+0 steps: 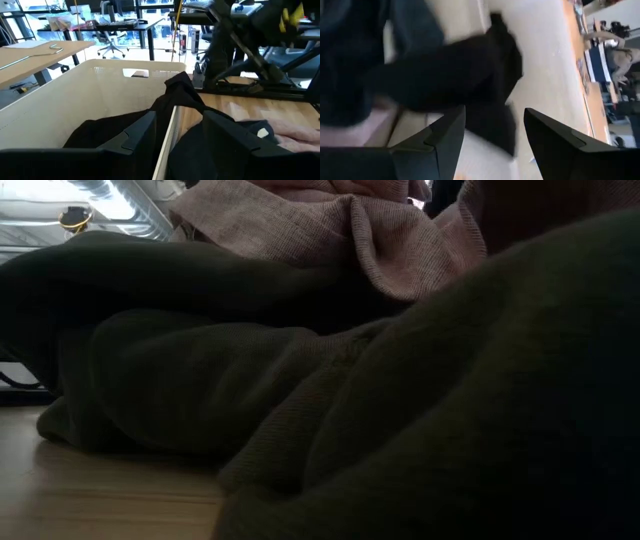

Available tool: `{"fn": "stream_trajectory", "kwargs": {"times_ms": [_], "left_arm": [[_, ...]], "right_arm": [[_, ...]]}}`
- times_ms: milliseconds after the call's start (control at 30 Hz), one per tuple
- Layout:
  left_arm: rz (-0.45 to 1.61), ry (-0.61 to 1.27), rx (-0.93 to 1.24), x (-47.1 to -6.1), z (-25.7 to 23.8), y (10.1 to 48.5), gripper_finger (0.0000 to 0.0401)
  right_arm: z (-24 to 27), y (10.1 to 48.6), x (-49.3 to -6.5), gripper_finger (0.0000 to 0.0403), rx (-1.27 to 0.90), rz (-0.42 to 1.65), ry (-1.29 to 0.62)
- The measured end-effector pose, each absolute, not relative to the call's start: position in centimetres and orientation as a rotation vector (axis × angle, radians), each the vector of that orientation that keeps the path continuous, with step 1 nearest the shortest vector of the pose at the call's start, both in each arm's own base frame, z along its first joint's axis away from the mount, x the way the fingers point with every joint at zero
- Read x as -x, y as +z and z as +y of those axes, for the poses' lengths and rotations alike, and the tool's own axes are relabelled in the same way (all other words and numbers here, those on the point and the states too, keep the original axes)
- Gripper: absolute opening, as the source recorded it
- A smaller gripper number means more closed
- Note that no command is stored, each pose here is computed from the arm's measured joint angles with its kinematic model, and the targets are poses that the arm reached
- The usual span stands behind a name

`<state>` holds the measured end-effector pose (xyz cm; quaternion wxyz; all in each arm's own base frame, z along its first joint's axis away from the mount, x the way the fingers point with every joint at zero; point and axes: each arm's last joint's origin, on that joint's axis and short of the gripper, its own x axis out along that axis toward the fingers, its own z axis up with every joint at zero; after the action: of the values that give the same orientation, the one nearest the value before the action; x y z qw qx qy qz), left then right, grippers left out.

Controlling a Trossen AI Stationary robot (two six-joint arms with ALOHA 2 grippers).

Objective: Sort clothes
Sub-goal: Put the black shirt into the white laundry bin

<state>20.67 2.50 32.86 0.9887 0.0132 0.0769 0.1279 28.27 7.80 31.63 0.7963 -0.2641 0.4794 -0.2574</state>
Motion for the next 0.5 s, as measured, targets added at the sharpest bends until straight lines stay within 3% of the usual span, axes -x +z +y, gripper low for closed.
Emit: {"fn": "stream_trajectory", "kwargs": {"times_ms": [300,500], "left_arm": [[0.082,0.258,-0.040,-20.7,2.5,33.6,0.0157],[0.069,0.257,-0.085,-20.8,2.5,33.7,0.0157]], "right_arm": [[9.1,23.7,-26.5,0.0220,0.794,1.062,-0.599],[9.0,21.7,-27.0,0.0220,0.990,0.942,-0.753]]}}
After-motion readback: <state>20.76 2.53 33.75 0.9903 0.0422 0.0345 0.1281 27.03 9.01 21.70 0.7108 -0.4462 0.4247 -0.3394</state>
